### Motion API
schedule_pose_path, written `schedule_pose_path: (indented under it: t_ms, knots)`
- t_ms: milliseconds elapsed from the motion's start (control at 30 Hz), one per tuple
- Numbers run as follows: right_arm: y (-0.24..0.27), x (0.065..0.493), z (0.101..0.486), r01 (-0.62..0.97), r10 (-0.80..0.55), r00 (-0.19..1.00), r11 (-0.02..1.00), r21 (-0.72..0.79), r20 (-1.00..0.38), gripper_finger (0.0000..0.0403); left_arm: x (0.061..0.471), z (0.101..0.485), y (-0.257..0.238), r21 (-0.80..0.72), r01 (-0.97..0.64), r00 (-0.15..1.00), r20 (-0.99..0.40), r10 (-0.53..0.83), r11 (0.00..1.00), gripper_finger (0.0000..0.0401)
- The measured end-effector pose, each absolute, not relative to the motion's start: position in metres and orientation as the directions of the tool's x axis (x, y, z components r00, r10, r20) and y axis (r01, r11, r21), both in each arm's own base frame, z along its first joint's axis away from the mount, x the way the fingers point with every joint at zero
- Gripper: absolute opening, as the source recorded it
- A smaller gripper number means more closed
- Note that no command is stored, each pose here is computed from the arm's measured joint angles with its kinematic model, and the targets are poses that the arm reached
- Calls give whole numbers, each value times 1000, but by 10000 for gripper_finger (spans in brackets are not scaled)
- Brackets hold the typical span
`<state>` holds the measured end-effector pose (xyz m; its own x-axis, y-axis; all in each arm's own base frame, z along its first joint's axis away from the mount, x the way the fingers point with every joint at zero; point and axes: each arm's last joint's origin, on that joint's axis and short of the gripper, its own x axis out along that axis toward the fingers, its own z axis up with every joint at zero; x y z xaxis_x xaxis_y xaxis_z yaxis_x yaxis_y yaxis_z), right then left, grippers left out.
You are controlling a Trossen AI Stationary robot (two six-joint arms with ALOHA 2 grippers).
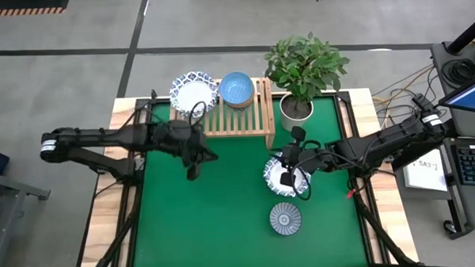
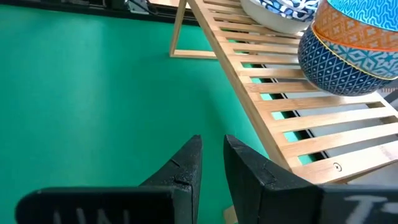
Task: Place and stack bowls onto a shelf
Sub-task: Stack the white bowl on top of the other white bowl on the shelf
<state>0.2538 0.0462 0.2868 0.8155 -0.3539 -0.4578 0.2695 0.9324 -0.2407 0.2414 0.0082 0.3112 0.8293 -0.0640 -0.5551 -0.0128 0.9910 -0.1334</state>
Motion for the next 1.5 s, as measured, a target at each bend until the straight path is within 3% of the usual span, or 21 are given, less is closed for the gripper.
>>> schedule_pose_path:
  t_ms: [200, 400, 600, 767, 900, 1033, 1500]
  knots:
    - [43, 253, 285, 318, -365, 801, 931, -180, -474, 56, 243, 304, 0, -133, 8, 830, -552, -80, 991, 1]
    - [36, 238, 275, 447, -369, 696, 894, -31, -616, 61, 250, 296, 0, -146, -9, 809, -582, -79, 989, 2]
    - [33, 221, 269, 498, -341, 595, 867, 2, -728, 122, 255, 291, 0, -144, -10, 800, -595, -78, 990, 1]
    - [33, 214, 254, 399, -315, 535, 912, -94, -784, 181, 257, 289, 0, -141, -10, 795, -602, -78, 990, 2]
    - [29, 203, 228, 366, -291, 474, 924, -115, -831, 202, 257, 288, 0, -136, -6, 793, -604, -78, 991, 2]
    - [18, 193, 207, 467, -323, 410, 878, -108, -853, 205, 259, 290, 1, -112, 13, 806, -587, -77, 994, 2]
    - [0, 185, 158, 617, -336, 401, 786, -19, -853, 191, 261, 293, 1, -77, 40, 829, -554, -76, 996, 2]
